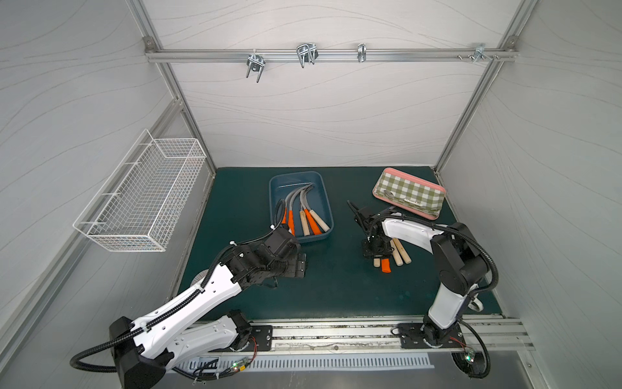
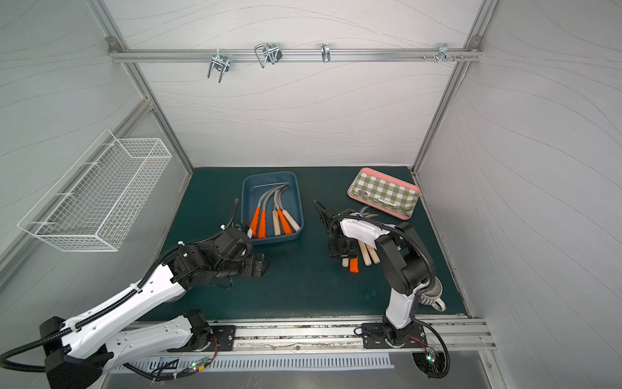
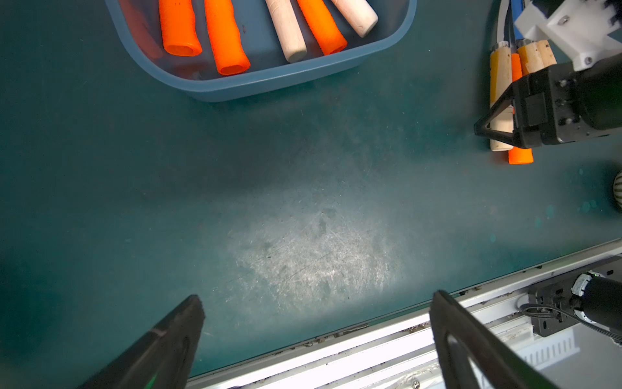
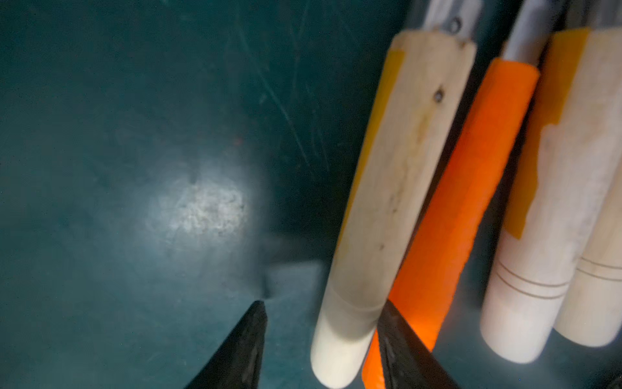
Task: Put small sickles into storage boxes
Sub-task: Pick up the sickle at the center of the board.
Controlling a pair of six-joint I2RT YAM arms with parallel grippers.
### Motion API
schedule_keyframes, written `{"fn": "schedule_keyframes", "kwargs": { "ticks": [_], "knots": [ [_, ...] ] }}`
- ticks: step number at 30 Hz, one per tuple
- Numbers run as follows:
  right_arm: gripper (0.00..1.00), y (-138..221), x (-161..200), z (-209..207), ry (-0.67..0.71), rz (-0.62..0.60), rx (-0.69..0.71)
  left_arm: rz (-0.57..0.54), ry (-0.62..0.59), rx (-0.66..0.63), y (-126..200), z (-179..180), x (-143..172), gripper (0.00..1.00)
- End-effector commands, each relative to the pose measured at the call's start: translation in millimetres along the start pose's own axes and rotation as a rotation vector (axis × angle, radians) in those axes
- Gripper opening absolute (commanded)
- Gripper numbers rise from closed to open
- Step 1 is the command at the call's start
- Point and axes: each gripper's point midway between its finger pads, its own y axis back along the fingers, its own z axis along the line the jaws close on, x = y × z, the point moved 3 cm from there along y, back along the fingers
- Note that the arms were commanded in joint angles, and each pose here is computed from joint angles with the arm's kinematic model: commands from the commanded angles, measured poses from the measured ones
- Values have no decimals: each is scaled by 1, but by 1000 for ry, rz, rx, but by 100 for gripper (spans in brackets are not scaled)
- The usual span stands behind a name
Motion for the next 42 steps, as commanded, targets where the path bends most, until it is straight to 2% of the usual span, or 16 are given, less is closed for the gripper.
{"fn": "schedule_keyframes", "kwargs": {
  "ticks": [1,14,24,42],
  "knots": [
    [52,-6,-5,4,-20,8,-10,-53,-15,19,7,-7,-13,99],
    [20,-15,-1,7,8,24,9,-41,-25,24,8,-6,-9,99],
    [18,-1,0,21,62,7,13,-44,-30,14,3,-10,-16,99],
    [18,78,-25,44,89,-94,-130,-106,-8,3,19,-11,-52,99]
  ]
}}
